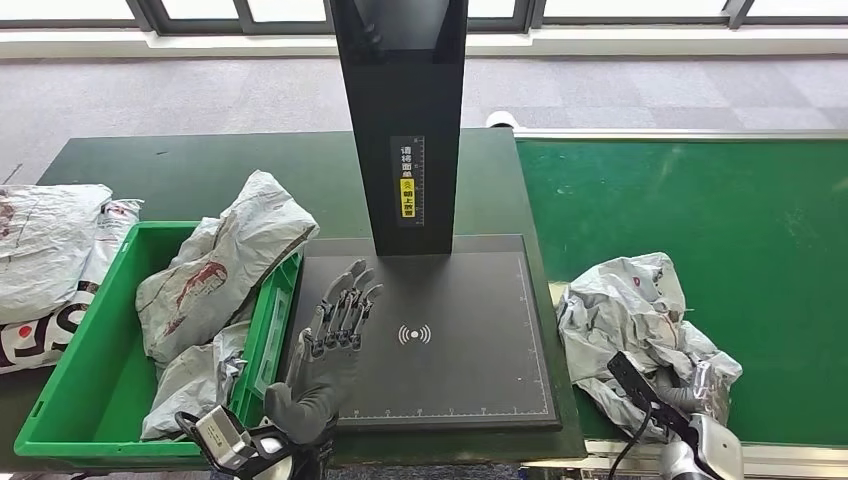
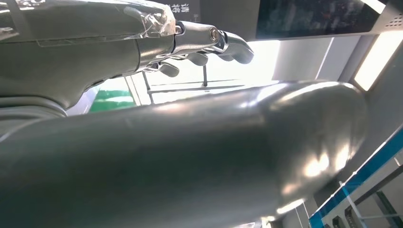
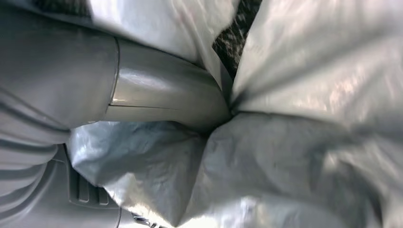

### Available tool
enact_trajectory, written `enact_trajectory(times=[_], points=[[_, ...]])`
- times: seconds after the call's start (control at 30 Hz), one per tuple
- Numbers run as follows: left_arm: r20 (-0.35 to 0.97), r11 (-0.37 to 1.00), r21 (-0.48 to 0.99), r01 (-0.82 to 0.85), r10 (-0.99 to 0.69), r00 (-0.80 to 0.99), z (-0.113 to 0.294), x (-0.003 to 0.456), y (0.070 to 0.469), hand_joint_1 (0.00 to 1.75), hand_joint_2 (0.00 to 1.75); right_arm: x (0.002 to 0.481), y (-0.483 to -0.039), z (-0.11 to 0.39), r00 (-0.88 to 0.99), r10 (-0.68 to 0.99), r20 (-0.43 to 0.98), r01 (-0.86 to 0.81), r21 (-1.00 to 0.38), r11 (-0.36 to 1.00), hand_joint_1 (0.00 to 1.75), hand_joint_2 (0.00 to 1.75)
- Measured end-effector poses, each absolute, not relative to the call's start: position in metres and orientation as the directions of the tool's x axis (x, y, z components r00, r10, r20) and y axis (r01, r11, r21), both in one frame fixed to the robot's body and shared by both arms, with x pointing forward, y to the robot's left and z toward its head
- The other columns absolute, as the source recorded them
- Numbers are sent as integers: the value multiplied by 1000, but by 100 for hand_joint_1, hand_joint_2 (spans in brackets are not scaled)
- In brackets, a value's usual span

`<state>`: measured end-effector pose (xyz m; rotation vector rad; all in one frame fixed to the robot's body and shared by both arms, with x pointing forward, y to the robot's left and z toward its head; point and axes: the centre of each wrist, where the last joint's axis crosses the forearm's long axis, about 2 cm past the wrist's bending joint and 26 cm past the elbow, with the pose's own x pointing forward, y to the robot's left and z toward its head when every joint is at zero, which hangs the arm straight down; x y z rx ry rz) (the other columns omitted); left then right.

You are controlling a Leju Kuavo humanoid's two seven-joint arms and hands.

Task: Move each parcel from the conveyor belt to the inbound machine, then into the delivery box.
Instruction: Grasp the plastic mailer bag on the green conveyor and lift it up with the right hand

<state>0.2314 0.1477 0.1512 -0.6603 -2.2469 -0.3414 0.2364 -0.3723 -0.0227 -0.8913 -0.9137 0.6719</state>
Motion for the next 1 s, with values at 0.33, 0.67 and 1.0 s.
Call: enact_trajectory(times=[0.33,0.67,1.0], points=[[738,852,23,522,338,-584,149,225,147,0,0,213,-349,42,54,741,669,421,-688,591,175,175],[735,858,9,514,342,-585,149,224,147,0,0,199,-311,104,-292,737,610,552,-522,650,175,175],[725,857,10,516,349,-593,153,229,147,0,0,237,-260,108,-420,649,635,390,-519,761,175,175]])
